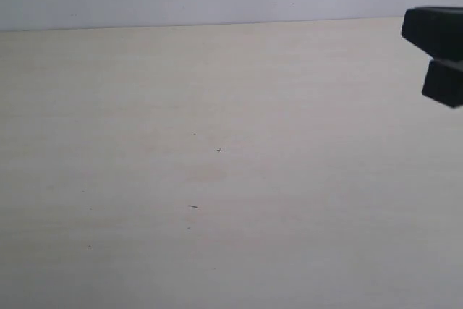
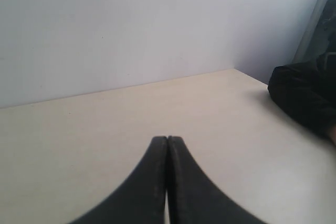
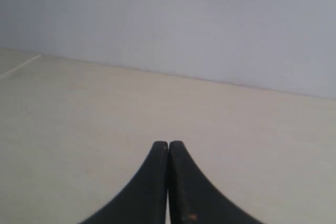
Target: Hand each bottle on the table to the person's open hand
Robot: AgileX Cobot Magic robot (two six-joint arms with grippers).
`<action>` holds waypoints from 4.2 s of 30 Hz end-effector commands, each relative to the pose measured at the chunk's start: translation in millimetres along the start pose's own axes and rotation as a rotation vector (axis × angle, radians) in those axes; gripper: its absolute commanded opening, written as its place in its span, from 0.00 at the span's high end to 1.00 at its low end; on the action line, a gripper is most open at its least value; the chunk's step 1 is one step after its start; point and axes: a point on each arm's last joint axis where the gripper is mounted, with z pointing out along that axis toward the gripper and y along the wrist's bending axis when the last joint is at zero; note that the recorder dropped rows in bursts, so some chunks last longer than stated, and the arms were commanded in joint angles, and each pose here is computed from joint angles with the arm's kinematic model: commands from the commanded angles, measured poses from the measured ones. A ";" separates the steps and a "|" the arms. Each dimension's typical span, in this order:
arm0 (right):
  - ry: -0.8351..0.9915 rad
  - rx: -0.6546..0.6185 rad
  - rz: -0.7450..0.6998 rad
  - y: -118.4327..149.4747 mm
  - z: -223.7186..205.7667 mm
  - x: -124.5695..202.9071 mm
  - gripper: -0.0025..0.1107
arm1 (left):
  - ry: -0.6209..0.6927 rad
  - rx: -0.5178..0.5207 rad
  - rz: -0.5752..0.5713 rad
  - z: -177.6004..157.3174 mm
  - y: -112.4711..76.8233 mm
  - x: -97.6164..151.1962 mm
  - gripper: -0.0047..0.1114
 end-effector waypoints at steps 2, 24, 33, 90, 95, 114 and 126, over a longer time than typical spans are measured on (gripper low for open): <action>0.089 -0.001 0.001 0.2 -9.3 9.6 0.98 | -0.009 -0.006 -0.006 -0.9 0.7 0.3 0.96; 0.063 -0.002 -0.005 0.1 -14.2 7.5 0.98 | -0.009 -0.006 -0.006 -0.9 0.7 0.3 0.96; -0.024 0.174 -0.028 -21.9 -48.0 31.0 0.98 | -0.009 -0.006 -0.006 -0.9 0.7 0.3 0.96; -0.174 0.395 -0.131 -37.7 -74.9 108.2 0.98 | -0.009 -0.006 -0.006 -0.9 0.7 0.3 0.96; -0.090 0.400 -0.113 -40.6 -70.2 123.3 0.98 | -0.009 -0.006 -0.006 -0.9 0.7 0.3 0.96; -0.030 0.403 -0.092 -41.7 -68.9 131.2 0.98 | -0.009 -0.006 -0.006 -0.9 0.7 0.3 0.96; -0.030 0.403 -0.092 -41.7 -68.9 131.2 0.98 | -0.039 -0.134 0.037 -11.1 12.4 -2.3 0.96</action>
